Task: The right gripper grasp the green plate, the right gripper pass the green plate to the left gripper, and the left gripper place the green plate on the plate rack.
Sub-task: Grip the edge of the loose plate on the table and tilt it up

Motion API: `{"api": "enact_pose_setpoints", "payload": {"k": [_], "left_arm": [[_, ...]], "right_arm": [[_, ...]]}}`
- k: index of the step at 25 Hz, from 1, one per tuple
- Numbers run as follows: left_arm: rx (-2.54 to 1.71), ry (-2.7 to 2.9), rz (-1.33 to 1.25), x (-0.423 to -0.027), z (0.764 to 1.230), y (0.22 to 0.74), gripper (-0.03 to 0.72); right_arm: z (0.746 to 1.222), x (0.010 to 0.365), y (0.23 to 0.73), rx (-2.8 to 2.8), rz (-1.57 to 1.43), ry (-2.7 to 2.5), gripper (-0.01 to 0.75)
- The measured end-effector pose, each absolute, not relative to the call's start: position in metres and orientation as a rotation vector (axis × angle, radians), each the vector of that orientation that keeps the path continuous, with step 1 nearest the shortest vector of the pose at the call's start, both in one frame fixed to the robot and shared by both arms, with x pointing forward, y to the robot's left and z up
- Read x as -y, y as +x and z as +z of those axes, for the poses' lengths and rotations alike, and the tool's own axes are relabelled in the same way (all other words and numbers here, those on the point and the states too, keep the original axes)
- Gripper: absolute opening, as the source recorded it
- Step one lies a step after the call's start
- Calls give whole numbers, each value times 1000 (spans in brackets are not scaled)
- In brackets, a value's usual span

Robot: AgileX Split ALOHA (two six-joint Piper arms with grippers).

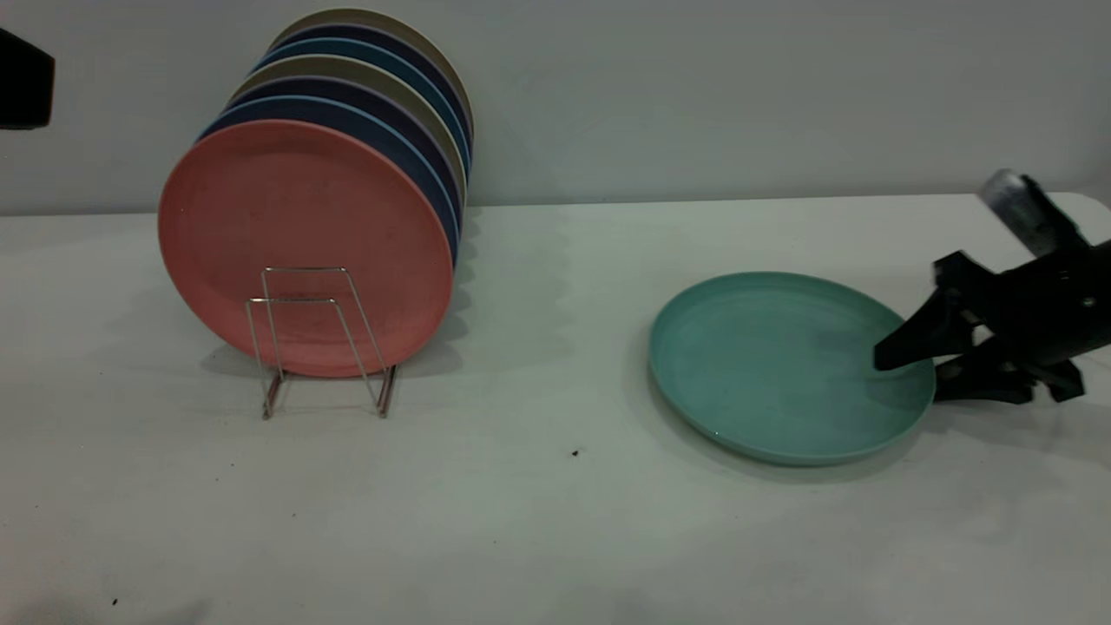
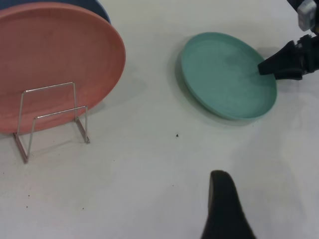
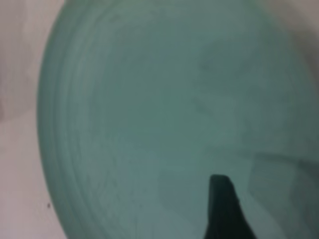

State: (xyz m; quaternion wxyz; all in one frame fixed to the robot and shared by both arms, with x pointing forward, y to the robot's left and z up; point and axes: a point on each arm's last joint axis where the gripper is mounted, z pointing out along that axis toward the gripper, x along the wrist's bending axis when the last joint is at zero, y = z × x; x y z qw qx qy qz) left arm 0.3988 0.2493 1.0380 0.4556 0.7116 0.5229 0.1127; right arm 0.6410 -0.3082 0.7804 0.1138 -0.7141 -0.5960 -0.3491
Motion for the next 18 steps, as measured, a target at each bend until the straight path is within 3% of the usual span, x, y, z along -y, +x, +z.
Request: {"api": "enact_pose_setpoints", "payload": {"k": [2,7,10,18], "left_arm": [[-1290,1755,278,-249,1038,399,487],[-1291,1753,280,-249,1038,399,487],[-1305,1723,260,-249,1039,399,487],[-1396,1658,96,-243,1021,421,465]], "right_arm": [[779,300,642,1780,-1003,-2108,371],[776,296,645,1826,-966,-2167,54],[778,296,645,1851,-955,-2155,16],[826,301,645,2120,-869,-2074,13]]}}
